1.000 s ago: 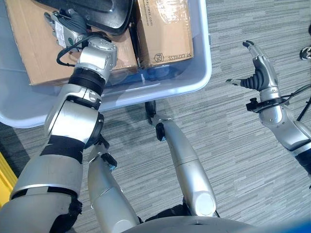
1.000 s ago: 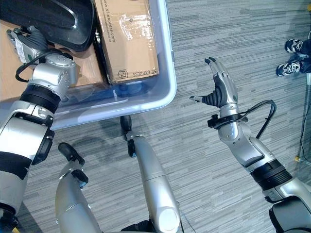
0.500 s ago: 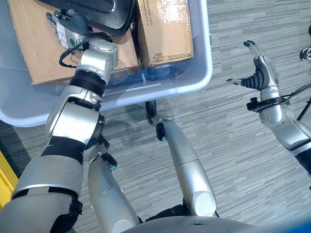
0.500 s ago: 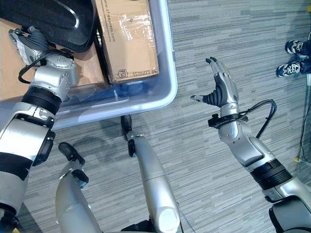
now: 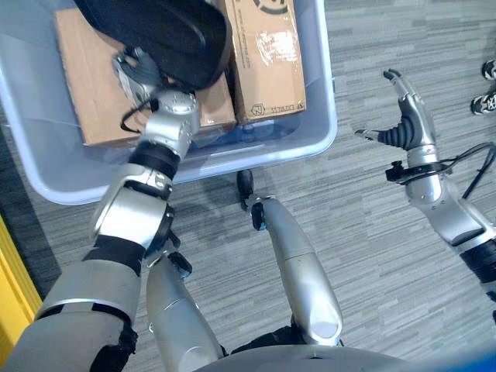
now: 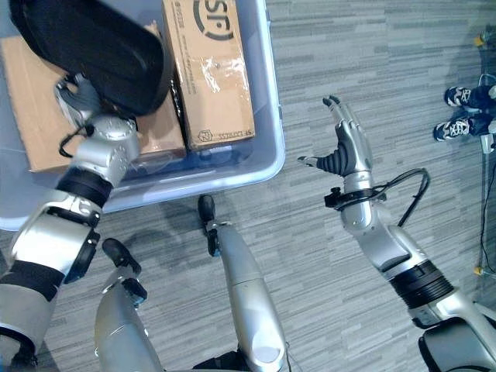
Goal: Move parts from the plastic box to the shelf.
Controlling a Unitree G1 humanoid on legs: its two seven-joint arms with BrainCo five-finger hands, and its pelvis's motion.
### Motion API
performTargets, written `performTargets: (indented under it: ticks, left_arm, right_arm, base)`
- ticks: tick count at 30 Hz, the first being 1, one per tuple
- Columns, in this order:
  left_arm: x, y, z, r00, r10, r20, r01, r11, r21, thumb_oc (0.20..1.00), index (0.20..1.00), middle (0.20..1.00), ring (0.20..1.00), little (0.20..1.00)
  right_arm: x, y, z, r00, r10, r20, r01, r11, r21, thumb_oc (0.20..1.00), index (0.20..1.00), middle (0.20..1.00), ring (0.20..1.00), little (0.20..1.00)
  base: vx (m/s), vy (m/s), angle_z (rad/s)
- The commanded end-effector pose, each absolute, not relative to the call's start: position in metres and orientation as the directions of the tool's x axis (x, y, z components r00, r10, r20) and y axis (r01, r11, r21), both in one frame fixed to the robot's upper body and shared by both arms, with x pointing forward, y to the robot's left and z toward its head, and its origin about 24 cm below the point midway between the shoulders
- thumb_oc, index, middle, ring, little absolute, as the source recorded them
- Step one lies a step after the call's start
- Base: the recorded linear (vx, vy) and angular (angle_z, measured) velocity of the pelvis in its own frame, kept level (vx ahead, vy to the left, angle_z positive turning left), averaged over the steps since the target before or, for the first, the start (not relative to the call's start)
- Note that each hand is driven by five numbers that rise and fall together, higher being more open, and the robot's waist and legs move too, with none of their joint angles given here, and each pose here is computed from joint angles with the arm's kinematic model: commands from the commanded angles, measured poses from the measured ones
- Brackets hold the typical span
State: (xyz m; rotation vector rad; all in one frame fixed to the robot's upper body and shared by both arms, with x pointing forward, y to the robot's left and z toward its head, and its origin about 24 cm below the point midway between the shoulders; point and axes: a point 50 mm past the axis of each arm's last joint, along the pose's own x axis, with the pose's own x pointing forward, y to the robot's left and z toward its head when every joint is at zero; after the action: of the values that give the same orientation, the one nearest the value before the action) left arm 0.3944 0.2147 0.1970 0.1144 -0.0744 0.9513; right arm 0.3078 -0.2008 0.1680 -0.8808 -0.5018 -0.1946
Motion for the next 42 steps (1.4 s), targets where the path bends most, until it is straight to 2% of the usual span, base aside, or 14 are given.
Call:
performTargets:
  ticks: [1,16,23,25,28,32,42]
  left_arm:
    - [0.386,0.217,0.218,0.520,0.815,0.255,-0.830,0.553,-0.076,0.200,0.200,0.200,0.200,0.200]
    - [0.374,0.211,0.230,0.513,0.698,0.500,-0.794,0.607,-0.033,0.200,0.200,0.200,0.200,0.200]
    - [0.371,0.209,0.234,0.503,0.665,0.552,-0.779,0.626,-0.044,0.200,0.200,0.200,0.200,0.200]
    - [0.353,0.205,0.227,0.532,0.557,0.638,-0.707,0.706,-0.027,0.200,0.200,0.200,0.200,0.200]
    - [0.346,0.206,0.216,0.562,0.550,0.619,-0.677,0.735,-0.039,0.200,0.200,0.200,0.200,0.200]
    - [0.326,0.201,0.175,0.656,0.544,0.523,-0.597,0.798,-0.081,0.200,0.200,0.200,0.200,0.200]
    - [0.309,0.167,0.156,0.739,0.505,0.446,-0.451,0.863,-0.230,0.200,0.200,0.200,0.200,0.200]
  right_arm:
    - [0.304,-0.205,0.182,0.804,0.033,0.593,0.455,0.609,-0.650,1.000,1.000,1.000,1.000,1.000]
    - [0.297,-0.200,0.156,0.838,0.071,0.541,0.380,0.636,-0.672,1.000,1.000,1.000,1.000,1.000]
    - [0.296,-0.200,0.151,0.852,0.066,0.520,0.355,0.657,-0.665,1.000,1.000,1.000,1.000,1.000]
    - [0.291,-0.206,0.130,0.891,0.038,0.453,0.289,0.722,-0.629,1.000,1.000,1.000,1.000,1.000]
    - [0.291,-0.207,0.126,0.899,0.036,0.436,0.271,0.736,-0.620,1.000,1.000,1.000,1.000,1.000]
    - [0.290,-0.204,0.116,0.915,0.051,0.399,0.238,0.731,-0.640,1.000,1.000,1.000,1.000,1.000]
    - [0.298,-0.189,0.140,0.887,0.145,0.438,0.171,0.779,-0.604,1.000,1.000,1.000,1.000,1.000]
  base:
    - [-0.02,0.080,0.04]
    - [-0.01,0.112,0.02]
    - [0.02,0.050,-0.02]
    - [0.05,0.171,0.01]
    - [0.01,0.093,0.10]
    - [0.03,0.145,0.08]
    - [0.02,0.070,0.15]
